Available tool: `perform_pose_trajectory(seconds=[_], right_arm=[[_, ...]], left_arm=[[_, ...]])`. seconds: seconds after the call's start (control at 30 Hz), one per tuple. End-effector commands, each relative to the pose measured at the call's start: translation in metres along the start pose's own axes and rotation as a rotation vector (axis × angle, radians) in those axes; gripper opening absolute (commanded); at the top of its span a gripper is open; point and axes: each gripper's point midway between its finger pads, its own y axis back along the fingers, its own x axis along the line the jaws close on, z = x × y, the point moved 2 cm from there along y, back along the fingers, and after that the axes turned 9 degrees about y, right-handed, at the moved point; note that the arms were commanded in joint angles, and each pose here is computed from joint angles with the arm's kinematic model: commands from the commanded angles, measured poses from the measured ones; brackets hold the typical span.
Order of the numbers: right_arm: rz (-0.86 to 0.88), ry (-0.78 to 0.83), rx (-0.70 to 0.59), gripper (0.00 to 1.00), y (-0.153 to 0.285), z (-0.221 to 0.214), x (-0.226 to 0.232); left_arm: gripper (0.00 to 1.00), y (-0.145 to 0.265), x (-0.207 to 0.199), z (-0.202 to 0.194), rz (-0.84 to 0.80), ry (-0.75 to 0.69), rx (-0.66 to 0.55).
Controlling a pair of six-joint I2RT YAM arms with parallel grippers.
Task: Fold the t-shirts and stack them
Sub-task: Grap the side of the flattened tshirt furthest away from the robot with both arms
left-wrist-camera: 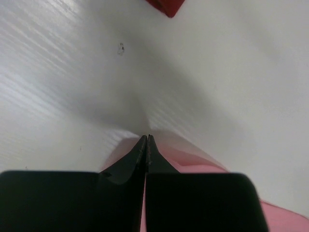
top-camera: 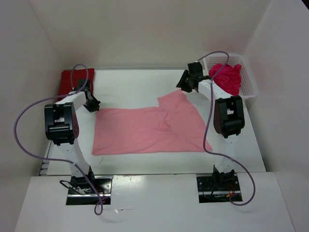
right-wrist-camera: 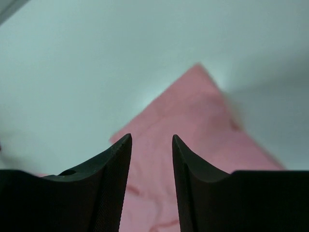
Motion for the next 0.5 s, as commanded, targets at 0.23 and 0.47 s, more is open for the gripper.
perform_pose_trajectory(seconds=[0.23,0.47], right_arm=[[-0.245,0.137,-0.126,0.45,-0.060,0.063,-0.043],[-0.276,0.173,-0.066,0.45,-0.085,0.050,-0.055]], left_arm=[[0.00,0.051,-0.013,0.009,-0.073,0.004,-0.070],[0.00,0.055,-0.017,0.007,-0.089,-0.004,-0.067]])
